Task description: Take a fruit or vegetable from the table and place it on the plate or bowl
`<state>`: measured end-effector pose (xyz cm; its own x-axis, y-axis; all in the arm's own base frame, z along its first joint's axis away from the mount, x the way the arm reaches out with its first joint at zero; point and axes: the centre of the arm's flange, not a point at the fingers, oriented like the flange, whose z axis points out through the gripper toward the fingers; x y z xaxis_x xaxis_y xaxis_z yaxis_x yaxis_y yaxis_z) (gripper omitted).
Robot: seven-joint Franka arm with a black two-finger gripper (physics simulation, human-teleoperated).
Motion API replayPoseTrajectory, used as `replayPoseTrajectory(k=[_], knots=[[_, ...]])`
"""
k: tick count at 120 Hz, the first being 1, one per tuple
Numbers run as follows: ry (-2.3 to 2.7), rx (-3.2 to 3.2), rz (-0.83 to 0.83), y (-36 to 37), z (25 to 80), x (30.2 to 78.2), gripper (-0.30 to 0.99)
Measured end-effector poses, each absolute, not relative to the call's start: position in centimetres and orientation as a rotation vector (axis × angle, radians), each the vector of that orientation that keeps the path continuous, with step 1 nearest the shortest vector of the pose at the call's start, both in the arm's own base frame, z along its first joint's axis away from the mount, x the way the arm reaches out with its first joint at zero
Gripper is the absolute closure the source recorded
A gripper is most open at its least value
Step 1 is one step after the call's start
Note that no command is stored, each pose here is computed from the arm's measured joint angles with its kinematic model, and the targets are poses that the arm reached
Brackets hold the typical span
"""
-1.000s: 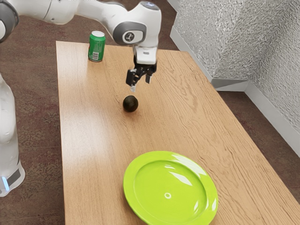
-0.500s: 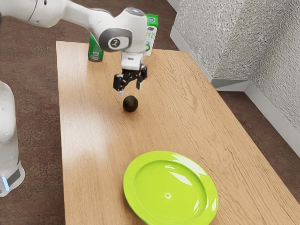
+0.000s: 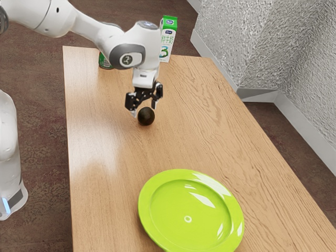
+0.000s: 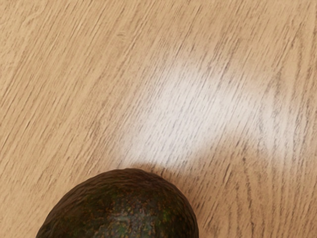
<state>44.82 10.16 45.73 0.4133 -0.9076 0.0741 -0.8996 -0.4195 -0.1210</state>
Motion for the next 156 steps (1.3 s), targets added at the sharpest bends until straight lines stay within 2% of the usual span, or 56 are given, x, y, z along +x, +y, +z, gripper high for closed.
replayPoseTrajectory(k=[60,70,86,91,100,113,122,133,156], knots=[[1.638,-2.607,-0.2,11.9,42.4,46.1,0.05],[1.644,-2.606,-0.194,11.9,41.9,46.3,0.15],[1.643,-2.595,-0.203,11.9,41.9,46.5,0.46],[1.642,-2.591,-0.207,11.8,42.0,46.6,0.46],[1.641,-2.59,-0.213,11.7,42.3,46.6,0.38],[1.656,-2.565,-0.24,10.7,44.1,46.8,0.36],[1.735,-2.471,-0.265,6.7,47.3,47.8,0.36],[1.908,-2.287,-0.268,-2.7,51.3,48.9,0.36],[2.136,-2.049,-0.229,-17.9,54.2,46.4,0.35]])
